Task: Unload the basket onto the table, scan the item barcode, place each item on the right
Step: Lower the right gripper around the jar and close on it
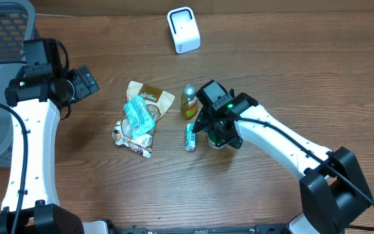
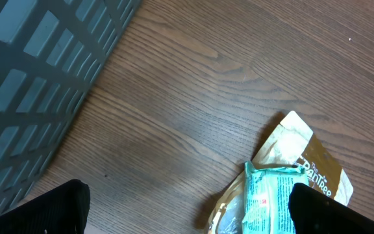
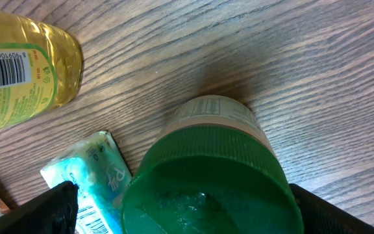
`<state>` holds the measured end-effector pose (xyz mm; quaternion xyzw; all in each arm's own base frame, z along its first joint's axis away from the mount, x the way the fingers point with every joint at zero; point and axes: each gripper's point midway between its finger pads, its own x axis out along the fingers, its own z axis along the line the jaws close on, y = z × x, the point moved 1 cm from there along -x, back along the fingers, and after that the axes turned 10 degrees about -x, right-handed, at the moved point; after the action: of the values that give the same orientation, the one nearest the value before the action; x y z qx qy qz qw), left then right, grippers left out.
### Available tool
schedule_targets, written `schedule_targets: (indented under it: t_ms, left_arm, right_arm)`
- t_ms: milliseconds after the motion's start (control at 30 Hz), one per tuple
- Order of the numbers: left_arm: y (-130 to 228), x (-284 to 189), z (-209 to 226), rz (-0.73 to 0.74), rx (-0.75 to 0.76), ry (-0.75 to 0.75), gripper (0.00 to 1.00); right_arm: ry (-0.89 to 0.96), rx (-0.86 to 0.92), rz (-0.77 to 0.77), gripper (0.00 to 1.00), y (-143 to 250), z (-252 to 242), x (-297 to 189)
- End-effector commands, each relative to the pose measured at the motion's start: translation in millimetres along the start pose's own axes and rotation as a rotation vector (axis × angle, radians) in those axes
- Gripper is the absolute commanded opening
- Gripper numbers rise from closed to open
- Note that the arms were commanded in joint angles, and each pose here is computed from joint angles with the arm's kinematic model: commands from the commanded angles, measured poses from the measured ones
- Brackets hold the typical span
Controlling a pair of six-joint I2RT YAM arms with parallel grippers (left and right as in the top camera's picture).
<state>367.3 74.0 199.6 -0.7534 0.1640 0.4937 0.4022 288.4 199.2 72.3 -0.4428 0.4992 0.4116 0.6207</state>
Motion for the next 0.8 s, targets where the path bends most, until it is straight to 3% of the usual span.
schedule_targets:
  t_ms: [0,200,333,533,600,767]
  left_arm:
    - [-3,-4,-1,-0.013,0.012,0.009,1.00]
    - [-3,-4,-1,-0.013,0.012,0.009,1.00]
    - [-3,-4,-1,-0.013,0.012,0.008,0.99]
    - [-3,-4,-1,-0.013,0.012,0.009,0.99]
    - [-3,-4,-1,-0.013,0.012,0.009,1.00]
    - [-3,-4,-1,-0.013,0.012,0.009,1.00]
  right_arm:
    - [0.008,0.018,0.007,0.96,2,-3,3]
    - [0.067,0.084,0.003,0.94,4,-15,3]
    - [0.069,0.084,0.005,0.79,4,-15,3]
    - [0.097,0.062,-0.009,0.69,3,-20,2]
    - [0.112,-0.001,-0.014,0.59,2,-23,2]
    - [0.110,-0.095,-0.014,0.58,1,-22,2]
